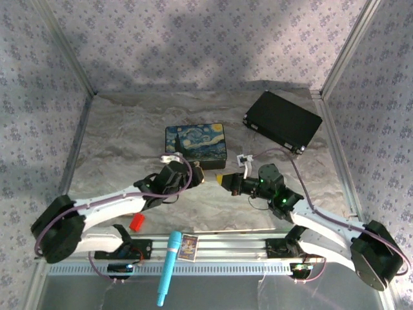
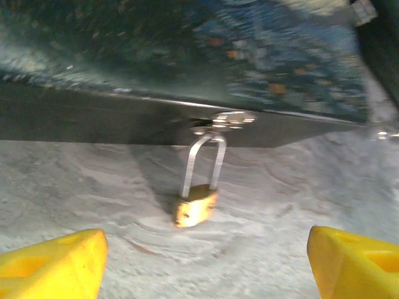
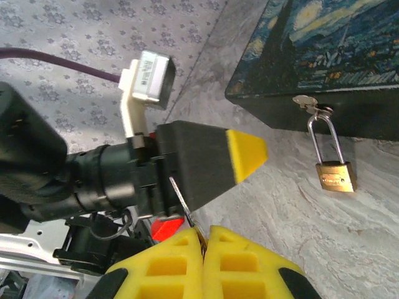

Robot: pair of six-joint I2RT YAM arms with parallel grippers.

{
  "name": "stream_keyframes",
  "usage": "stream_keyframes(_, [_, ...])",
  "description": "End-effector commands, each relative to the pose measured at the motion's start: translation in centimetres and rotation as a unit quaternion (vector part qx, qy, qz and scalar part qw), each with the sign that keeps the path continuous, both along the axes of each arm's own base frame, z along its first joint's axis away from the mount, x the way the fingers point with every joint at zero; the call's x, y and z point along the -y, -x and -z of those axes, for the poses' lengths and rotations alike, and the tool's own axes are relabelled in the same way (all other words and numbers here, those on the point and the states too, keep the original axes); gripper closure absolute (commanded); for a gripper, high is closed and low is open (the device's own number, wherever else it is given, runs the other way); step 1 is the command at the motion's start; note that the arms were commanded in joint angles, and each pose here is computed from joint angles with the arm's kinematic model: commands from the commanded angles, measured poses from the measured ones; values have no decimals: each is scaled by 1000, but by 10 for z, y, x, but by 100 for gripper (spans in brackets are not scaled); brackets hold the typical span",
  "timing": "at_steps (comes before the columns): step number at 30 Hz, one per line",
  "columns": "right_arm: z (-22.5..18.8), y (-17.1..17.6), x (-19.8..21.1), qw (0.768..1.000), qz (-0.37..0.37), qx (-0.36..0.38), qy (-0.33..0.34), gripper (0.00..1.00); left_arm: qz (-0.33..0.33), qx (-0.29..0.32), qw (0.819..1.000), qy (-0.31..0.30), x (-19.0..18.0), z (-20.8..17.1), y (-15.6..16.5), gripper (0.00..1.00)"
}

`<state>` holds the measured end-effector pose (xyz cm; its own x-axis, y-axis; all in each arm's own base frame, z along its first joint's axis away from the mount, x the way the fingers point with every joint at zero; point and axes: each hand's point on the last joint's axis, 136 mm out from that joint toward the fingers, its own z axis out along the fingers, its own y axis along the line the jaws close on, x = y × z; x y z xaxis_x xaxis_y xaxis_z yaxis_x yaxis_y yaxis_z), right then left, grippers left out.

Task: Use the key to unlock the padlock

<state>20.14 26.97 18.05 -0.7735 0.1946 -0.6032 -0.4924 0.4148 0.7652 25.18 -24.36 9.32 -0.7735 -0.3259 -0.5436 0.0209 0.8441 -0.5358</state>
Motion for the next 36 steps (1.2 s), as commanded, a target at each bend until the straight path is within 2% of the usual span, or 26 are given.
stream_keyframes(1, [-10, -6, -3, 1000, 2, 4, -12, 100, 0, 11, 1000, -6, 4, 9, -12, 19])
stream_keyframes(5, [-7, -5, -2, 1000, 3, 4, -11, 100, 9, 7, 999, -30, 14, 26, -19, 22])
stream_keyframes(12, [9, -6, 8, 1000, 18, -11, 2, 100, 31, 15, 999, -9, 36, 45, -27, 24])
stream_keyframes(22, [23, -8, 15, 999, 34, -20, 25, 100, 52, 14, 998, 8, 57, 60, -32, 41])
stream_keyframes(29, [36, -10, 20, 998, 47, -33, 38, 100, 49, 11, 998, 37, 64, 53, -28, 73])
stream_keyframes(34, [50, -14, 22, 995, 65, -56, 44, 100, 34, 4, 999, 37, 59, 49, -26, 90])
stream_keyframes(36, [60, -18, 23, 993, 77, -77, 55, 100, 24, -2, 999, 37, 56, 48, -25, 93])
